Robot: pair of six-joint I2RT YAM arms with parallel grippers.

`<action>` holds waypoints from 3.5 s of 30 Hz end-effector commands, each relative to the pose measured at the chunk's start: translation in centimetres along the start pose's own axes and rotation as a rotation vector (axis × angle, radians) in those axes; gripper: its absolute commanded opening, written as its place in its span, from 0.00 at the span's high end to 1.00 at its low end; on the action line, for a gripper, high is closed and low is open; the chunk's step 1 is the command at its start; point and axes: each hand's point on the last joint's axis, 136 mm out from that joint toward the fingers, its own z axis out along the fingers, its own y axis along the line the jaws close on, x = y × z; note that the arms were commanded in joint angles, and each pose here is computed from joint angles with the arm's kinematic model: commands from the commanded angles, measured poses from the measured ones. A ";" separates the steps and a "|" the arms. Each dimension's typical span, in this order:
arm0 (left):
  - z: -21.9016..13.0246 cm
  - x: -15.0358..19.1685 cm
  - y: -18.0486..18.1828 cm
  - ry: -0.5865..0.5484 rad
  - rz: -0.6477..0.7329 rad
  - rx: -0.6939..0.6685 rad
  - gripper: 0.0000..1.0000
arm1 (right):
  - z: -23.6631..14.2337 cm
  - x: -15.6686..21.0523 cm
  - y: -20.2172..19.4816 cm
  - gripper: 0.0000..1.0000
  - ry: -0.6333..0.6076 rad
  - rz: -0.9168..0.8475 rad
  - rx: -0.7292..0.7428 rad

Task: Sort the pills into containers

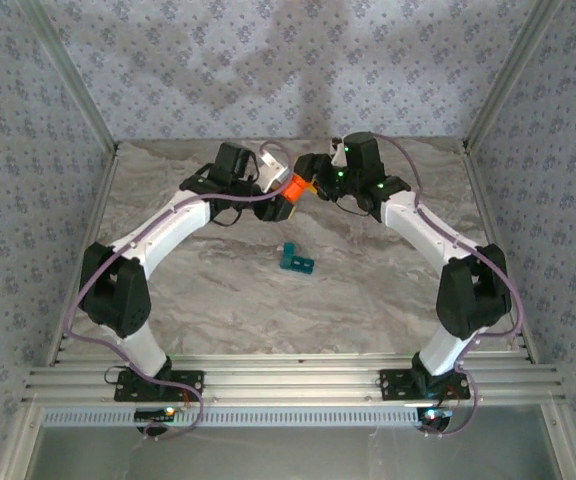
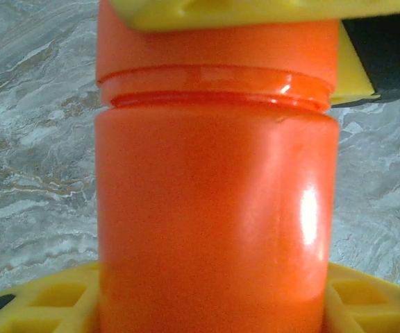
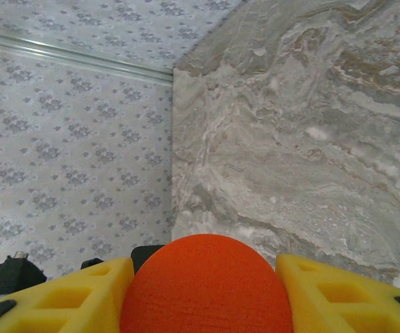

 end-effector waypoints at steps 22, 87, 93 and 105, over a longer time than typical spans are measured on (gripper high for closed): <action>-1.8 -3.4 0.2 -0.112 -0.007 0.024 1.00 | -4.9 -3.2 -0.4 0.20 -0.133 -0.178 -0.056; 0.4 -1.5 -1.3 -0.001 0.100 0.003 1.00 | -1.3 0.4 0.9 0.31 -0.085 0.003 -0.036; 0.2 -1.7 -1.4 -0.008 0.096 0.001 1.00 | -1.3 0.7 0.8 0.48 -0.080 0.004 -0.039; -2.6 -4.5 -1.8 -0.145 -0.029 0.119 1.00 | -2.0 0.8 -0.3 0.58 -0.050 -0.215 -0.194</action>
